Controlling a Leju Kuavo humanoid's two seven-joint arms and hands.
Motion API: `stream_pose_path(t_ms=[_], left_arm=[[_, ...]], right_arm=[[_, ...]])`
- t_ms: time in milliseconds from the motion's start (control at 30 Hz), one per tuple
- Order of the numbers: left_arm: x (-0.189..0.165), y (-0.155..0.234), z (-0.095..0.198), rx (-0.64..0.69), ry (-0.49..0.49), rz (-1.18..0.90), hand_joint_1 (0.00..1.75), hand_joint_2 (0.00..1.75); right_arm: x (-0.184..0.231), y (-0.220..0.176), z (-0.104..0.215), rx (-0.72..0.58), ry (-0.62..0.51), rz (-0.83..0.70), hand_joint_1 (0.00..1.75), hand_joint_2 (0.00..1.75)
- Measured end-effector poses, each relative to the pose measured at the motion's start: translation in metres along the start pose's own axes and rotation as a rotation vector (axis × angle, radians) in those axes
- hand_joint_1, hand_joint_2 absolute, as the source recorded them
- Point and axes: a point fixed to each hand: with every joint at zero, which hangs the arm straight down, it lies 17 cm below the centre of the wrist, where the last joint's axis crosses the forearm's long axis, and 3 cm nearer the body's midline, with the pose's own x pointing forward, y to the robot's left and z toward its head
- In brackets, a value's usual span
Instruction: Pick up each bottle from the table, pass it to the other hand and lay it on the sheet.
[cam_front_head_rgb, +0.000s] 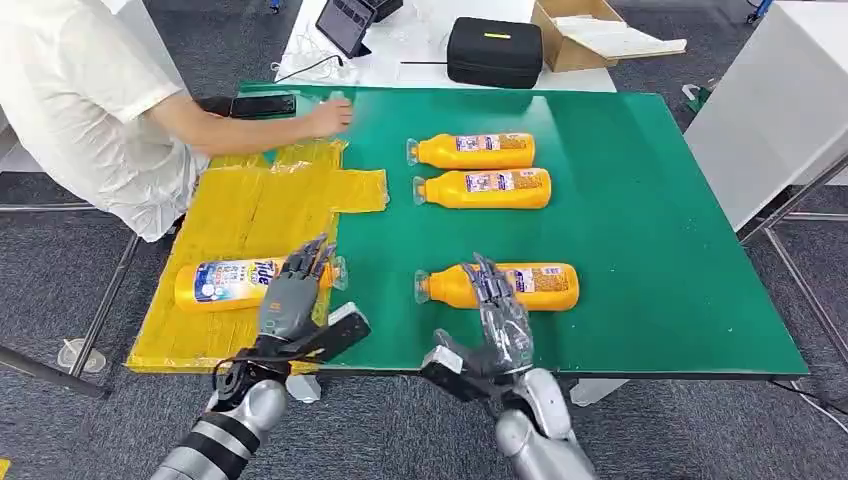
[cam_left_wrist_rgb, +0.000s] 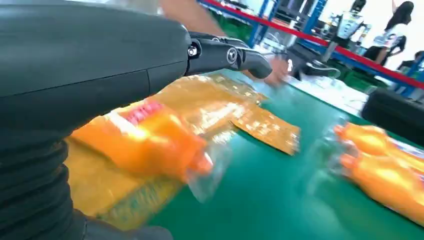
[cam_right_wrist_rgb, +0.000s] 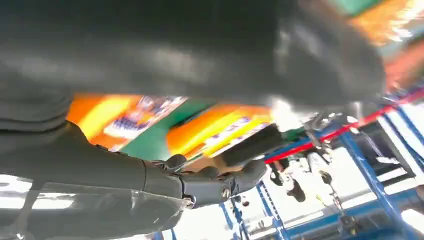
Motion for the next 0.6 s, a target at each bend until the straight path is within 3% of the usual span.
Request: stream_pose_path(t_ms=[267,600], left_arm=[[0.051,-0.011,-0.003,0.046,-0.057,0.201,0.0,1.75],[0.069,-0.011,-0.005,0.073,-0.074,0.26,0.0,1.75]], right_arm=[[-0.075,-0.009,-0.019,0.098,0.027,0.275,0.0,1.75],[-0.104,0.0,-0.014,0.217,0.042,0.369,0.0,1.75]])
